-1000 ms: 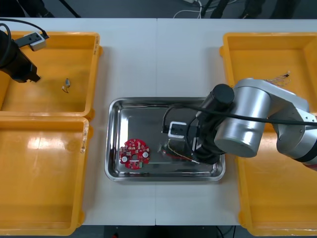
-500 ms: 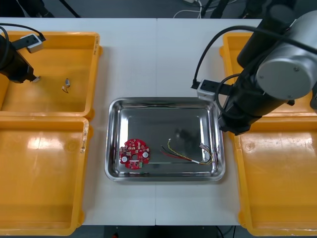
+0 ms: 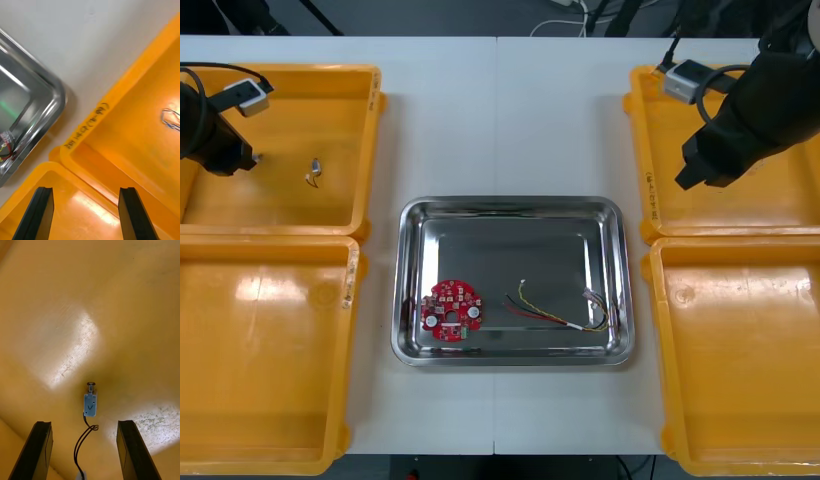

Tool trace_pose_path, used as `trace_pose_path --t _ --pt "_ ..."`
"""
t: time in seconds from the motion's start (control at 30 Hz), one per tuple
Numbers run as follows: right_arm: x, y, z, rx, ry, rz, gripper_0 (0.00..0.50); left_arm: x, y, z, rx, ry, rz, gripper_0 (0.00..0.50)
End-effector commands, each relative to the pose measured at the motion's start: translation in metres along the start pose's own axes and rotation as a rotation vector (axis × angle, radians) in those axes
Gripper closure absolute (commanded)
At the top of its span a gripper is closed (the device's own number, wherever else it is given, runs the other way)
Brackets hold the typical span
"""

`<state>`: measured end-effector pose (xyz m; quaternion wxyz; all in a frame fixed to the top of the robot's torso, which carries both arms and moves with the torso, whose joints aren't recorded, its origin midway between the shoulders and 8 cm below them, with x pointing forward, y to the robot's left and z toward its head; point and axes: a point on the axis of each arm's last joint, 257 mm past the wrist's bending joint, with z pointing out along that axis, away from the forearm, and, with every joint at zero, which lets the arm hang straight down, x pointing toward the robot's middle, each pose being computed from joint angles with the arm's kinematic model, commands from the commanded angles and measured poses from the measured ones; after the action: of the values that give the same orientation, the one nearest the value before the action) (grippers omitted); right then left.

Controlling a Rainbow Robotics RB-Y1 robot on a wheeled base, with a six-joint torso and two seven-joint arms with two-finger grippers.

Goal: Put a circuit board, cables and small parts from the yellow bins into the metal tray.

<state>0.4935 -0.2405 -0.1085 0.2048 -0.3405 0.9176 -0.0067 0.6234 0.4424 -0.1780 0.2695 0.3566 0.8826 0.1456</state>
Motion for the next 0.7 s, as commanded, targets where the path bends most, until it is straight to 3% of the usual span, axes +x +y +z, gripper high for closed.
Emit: trace_pose_path --t 0.03,0.33,0.7 --pt "-0.027 -0.032 -0.032 0.067 -0.067 0.094 0.0 -0.036 0.011 -0.012 -0.031 -0.059 0.104 0.0" --pt "-0.02 -0.074 -0.023 0.119 -0.036 0.205 0.0 -0.027 0.006 0.001 -0.038 -0.061 0.107 0.0" --pt "-0.013 -0.116 -0.013 0.155 -0.054 0.346 0.0 -0.021 0.002 0.009 -0.041 -0.068 0.098 0.0"
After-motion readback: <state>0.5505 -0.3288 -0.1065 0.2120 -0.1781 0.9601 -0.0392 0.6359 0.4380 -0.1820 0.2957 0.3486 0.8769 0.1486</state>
